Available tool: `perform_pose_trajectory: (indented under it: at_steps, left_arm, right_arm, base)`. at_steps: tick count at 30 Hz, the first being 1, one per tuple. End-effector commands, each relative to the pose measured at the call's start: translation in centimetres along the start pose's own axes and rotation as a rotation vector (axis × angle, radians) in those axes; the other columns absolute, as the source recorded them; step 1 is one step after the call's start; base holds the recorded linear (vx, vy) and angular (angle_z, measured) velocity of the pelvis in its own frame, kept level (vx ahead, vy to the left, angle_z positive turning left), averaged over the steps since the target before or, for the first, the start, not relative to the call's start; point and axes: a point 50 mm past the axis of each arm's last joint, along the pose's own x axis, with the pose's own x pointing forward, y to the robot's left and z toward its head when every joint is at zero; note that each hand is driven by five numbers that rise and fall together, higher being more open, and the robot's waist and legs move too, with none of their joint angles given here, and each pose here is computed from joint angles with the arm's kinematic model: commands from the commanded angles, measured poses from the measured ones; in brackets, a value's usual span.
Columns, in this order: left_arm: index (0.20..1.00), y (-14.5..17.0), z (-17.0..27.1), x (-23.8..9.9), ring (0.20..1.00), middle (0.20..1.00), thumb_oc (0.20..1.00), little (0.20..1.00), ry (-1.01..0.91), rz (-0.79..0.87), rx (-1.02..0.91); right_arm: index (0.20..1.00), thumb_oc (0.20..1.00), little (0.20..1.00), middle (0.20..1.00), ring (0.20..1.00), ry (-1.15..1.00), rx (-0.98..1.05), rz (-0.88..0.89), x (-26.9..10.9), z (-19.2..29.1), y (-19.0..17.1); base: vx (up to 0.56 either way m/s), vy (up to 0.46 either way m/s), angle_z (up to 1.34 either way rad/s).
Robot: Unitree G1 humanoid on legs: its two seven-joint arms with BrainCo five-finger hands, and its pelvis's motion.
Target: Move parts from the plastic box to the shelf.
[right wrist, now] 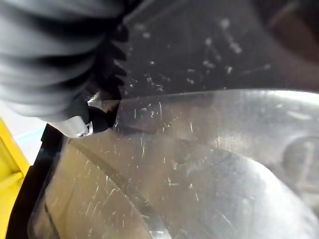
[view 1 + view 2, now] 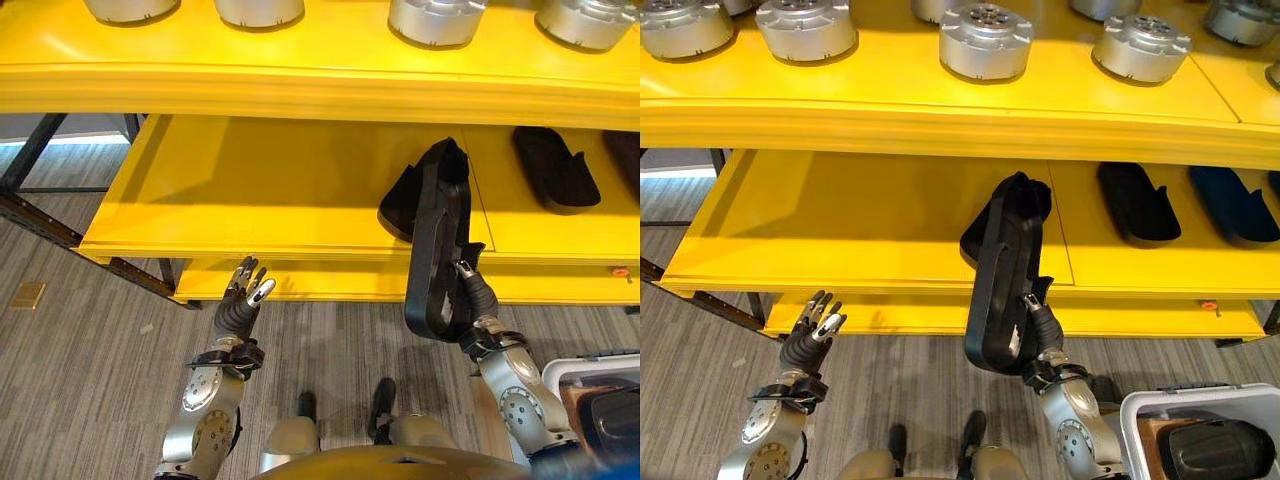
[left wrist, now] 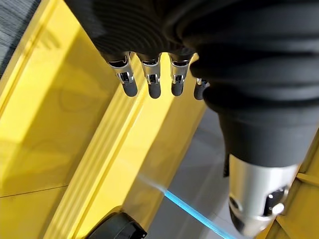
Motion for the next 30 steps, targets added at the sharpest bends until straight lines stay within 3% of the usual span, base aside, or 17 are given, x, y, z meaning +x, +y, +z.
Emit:
perform_pose_trajectory:
  at_steps: [1, 15, 20, 22, 30]
  left_arm:
    - [1.0, -1.0, 2.5, 0.6, 1.0, 1.0, 1.0, 1.0, -0.111, -0.069, -0.012]
    - [1.0, -1.4, 2.2, 0.7, 1.0, 1.0, 1.0, 1.0, -0.076, -0.124, -0.008]
    - [1.0, -1.5, 3.0, 1.0, 1.0, 1.0, 1.0, 1.0, -0.076, -0.157, 0.03]
    - [1.0, -1.7, 3.6, 1.1, 1.0, 1.0, 1.0, 1.0, -0.089, -0.166, 0.038]
    - [1.0, -2.1, 4.9, 1.4, 1.0, 1.0, 1.0, 1.0, -0.128, -0.183, 0.062]
  right_arm:
    - [0.2, 0.2, 0.2, 0.2, 0.2, -0.183, -0.037, 0.152, 1.3, 4.0, 2.6]
    - [0.2, 0.2, 0.2, 0.2, 0.2, -0.216, -0.015, 0.163, 2.4, 5.0, 3.6]
    - [0.2, 0.2, 0.2, 0.2, 0.2, -0.215, 0.1, 0.156, 3.9, 5.3, 4.3]
    - [0.2, 0.2, 0.2, 0.2, 0.2, -0.266, 0.061, 0.207, 4.6, 7.3, 5.4]
    - [0.2, 0.2, 0.2, 0.2, 0.2, -0.41, 0.004, 0.142, 6.8, 11.8, 5.9]
  base:
    - [-0.07, -0.059, 0.29]
    - [0.08, 0.151, 0.12]
    - [0.03, 0.142, 0.17]
    - [0.0, 0.107, 0.17]
    - [-0.02, 0.017, 0.18]
